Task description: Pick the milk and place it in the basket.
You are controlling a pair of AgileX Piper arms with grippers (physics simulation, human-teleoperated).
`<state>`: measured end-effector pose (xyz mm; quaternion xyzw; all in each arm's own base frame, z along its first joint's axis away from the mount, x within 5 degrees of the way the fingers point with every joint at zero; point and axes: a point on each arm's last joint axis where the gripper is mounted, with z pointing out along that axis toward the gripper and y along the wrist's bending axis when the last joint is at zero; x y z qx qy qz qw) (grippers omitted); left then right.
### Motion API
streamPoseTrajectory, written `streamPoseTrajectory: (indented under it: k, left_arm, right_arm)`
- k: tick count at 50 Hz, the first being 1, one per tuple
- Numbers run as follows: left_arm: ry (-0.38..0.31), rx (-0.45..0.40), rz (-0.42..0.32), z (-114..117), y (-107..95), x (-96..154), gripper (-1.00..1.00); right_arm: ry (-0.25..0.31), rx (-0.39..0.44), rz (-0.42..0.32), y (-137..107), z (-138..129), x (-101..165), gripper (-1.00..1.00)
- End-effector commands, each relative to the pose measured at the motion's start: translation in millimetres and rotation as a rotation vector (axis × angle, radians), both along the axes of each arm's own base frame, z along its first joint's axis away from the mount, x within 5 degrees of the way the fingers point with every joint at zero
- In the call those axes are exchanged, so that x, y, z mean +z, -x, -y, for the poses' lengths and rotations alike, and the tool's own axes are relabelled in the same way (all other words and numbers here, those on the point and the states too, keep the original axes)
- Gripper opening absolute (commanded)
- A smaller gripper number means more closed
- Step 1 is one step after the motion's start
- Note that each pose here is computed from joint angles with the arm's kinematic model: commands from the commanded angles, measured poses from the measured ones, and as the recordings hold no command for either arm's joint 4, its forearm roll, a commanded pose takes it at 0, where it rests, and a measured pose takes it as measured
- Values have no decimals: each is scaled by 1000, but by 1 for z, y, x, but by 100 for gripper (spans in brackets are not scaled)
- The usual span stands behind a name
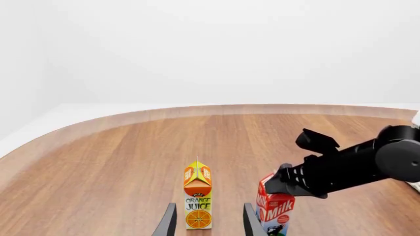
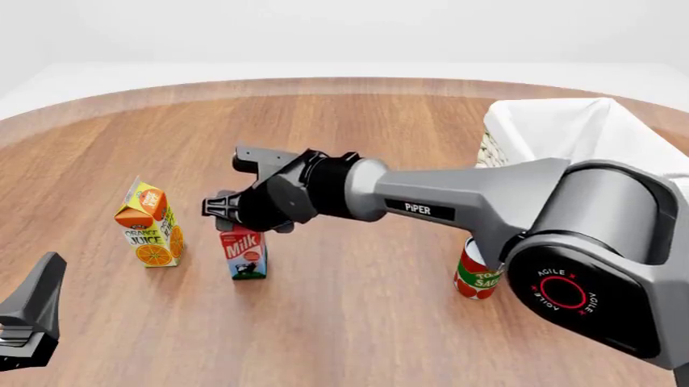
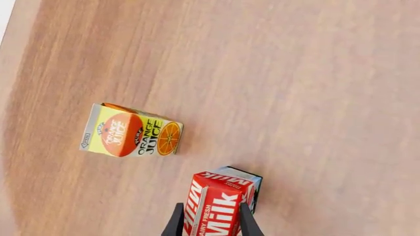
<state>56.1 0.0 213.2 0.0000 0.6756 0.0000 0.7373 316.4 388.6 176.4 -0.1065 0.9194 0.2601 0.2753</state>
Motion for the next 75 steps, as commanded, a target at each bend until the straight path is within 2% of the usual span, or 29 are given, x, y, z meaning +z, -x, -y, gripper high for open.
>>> streamPoseTrajectory:
  k: [1,24,75]
  left_arm:
    - [0,0,0,0,0,0,100]
    - [0,0,0,0,0,0,100]
    - [0,0,0,0,0,0,100]
  right_arm:
    - [-47,-1,5,4,-3,11,-100]
    - [-63,5,30,5,2,26,-100]
    - [-89,4,45,9,4,39,-100]
